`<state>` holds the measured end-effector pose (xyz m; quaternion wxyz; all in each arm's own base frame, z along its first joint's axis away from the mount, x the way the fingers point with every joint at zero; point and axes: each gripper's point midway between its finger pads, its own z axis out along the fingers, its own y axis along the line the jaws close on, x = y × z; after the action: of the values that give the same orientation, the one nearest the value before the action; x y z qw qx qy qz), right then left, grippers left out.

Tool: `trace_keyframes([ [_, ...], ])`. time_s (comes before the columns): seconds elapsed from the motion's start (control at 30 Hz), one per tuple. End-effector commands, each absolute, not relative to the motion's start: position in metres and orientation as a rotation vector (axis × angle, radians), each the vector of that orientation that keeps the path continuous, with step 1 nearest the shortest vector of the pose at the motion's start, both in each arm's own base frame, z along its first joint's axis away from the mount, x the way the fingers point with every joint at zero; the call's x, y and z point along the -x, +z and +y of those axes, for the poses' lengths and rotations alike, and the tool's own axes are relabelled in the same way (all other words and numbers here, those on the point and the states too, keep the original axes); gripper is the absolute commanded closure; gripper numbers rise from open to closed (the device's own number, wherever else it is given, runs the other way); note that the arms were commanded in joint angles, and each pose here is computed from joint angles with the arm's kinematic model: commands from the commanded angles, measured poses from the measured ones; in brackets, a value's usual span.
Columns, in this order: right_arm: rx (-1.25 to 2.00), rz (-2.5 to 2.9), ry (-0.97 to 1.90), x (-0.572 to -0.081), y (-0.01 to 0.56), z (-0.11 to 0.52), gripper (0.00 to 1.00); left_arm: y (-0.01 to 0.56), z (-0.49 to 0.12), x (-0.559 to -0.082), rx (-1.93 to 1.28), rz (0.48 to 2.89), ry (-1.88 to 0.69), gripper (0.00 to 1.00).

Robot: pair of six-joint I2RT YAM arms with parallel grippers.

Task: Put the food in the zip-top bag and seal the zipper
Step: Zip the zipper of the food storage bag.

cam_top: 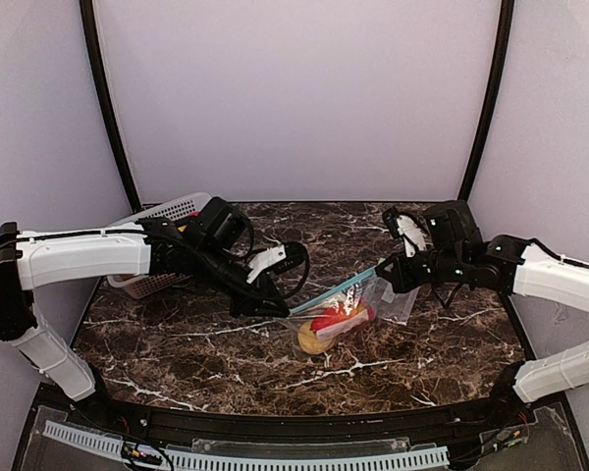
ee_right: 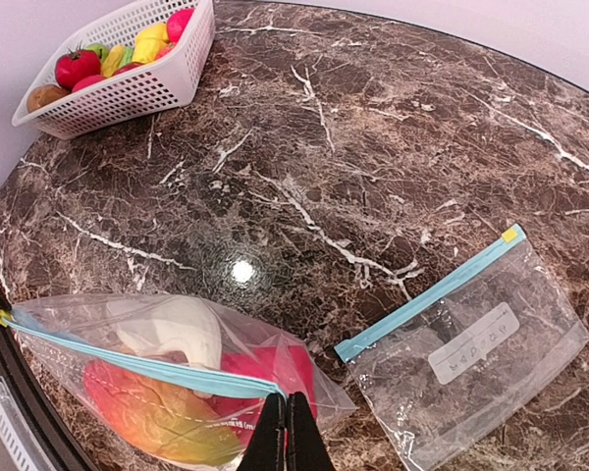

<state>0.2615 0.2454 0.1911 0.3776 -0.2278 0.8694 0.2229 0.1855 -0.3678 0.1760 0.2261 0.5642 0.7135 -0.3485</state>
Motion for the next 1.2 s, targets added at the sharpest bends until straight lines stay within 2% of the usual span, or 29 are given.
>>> trace_keyframes([
  [0.0,0.48,2.209,0.471,-0.276,0.195,0.221,1.0,0.168,-0.349,-0.173,-1.59,2.049,-0.961,0.99],
  [0.47,0.481,2.196,0.459,-0.28,0.201,0.217,1.0,0.17,-0.337,-0.184,-1.543,2.066,-0.924,0.99],
  [0.7,0.541,2.203,0.588,-0.282,0.203,0.244,1.0,0.171,-0.337,-0.204,-1.409,2.111,-0.91,0.99],
  [0.93,0.503,2.211,0.609,-0.308,0.199,0.266,1.0,0.141,-0.327,-0.253,-1.242,2.266,-0.775,0.99],
  [1.03,0.463,2.237,0.571,-0.325,0.193,0.27,1.0,0.139,-0.319,-0.283,-1.156,2.282,-0.677,0.99],
  [1.17,0.392,2.294,0.571,-0.352,0.178,0.275,1.0,0.136,-0.318,-0.324,-1.057,2.285,-0.685,0.99],
])
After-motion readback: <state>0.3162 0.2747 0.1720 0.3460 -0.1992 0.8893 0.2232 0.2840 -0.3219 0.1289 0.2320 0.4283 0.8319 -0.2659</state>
